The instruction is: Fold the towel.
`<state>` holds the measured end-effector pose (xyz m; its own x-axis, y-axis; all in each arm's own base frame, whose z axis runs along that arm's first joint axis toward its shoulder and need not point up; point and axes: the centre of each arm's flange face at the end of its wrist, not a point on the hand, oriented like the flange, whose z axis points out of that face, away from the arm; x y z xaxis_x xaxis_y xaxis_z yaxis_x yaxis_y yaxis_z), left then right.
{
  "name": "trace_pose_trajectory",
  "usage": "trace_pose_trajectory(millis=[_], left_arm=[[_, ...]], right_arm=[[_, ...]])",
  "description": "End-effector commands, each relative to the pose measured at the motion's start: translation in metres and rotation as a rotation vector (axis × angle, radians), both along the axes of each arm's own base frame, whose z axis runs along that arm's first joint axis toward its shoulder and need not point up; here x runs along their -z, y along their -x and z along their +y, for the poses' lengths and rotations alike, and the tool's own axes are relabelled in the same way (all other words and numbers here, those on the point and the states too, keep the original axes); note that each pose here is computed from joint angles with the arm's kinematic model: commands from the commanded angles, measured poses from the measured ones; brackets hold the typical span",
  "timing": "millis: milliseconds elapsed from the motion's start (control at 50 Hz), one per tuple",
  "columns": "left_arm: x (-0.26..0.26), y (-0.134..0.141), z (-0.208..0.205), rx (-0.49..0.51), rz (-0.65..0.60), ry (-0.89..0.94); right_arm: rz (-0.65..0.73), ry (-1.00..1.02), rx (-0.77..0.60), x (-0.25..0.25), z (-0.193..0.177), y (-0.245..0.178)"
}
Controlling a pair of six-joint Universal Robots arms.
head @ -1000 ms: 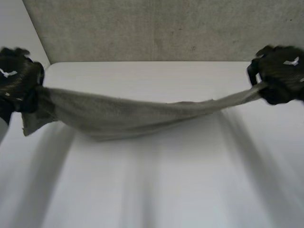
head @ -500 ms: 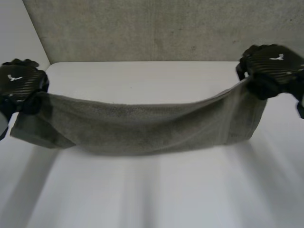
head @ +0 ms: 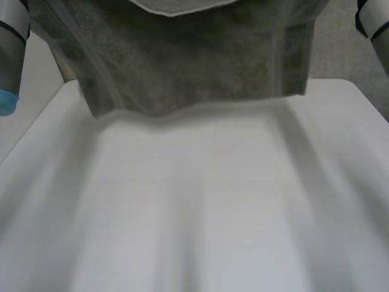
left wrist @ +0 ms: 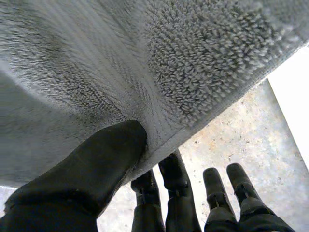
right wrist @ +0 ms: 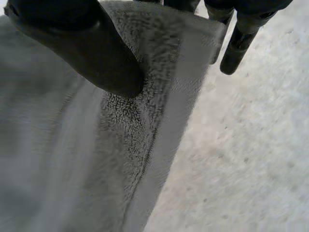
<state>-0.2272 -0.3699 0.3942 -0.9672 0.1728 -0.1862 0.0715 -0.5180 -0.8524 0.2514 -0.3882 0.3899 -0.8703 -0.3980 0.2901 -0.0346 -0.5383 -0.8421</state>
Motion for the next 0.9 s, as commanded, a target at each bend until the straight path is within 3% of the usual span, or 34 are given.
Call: trace_pose_trajectory(millis=[20,180,300,480,560,700,900], left_arm=[[0.061,-0.004,0.008,0.054,-0.043,-0.161],[0.139,-0.027,0.047,0.099,-0.111,-0.414],[0.169,-0.032,0.077,0.154,-0.133,-0.522],[0.164,-0.055,0.135,0.156,-0.131,-0.570],[0.153,-0.060,0.148,0.180,-0.139,-0.560],[0.149,-0.060,0.137,0.209,-0.146,-0.552],[0.200,-0.046,0.066,0.268,-0.175,-0.722]], right_arm=[[0.108,-0.263,-0.034,0.074,0.007,0.015],[0.214,-0.392,-0.072,0.121,0.041,0.024],[0.315,-0.491,-0.085,0.158,0.076,0.038],[0.332,-0.452,-0.025,0.118,0.124,0.073],[0.320,-0.474,0.022,0.103,0.120,0.095],[0.321,-0.508,0.012,0.111,0.096,0.100],[0.508,-0.591,0.042,0.168,0.047,0.072]])
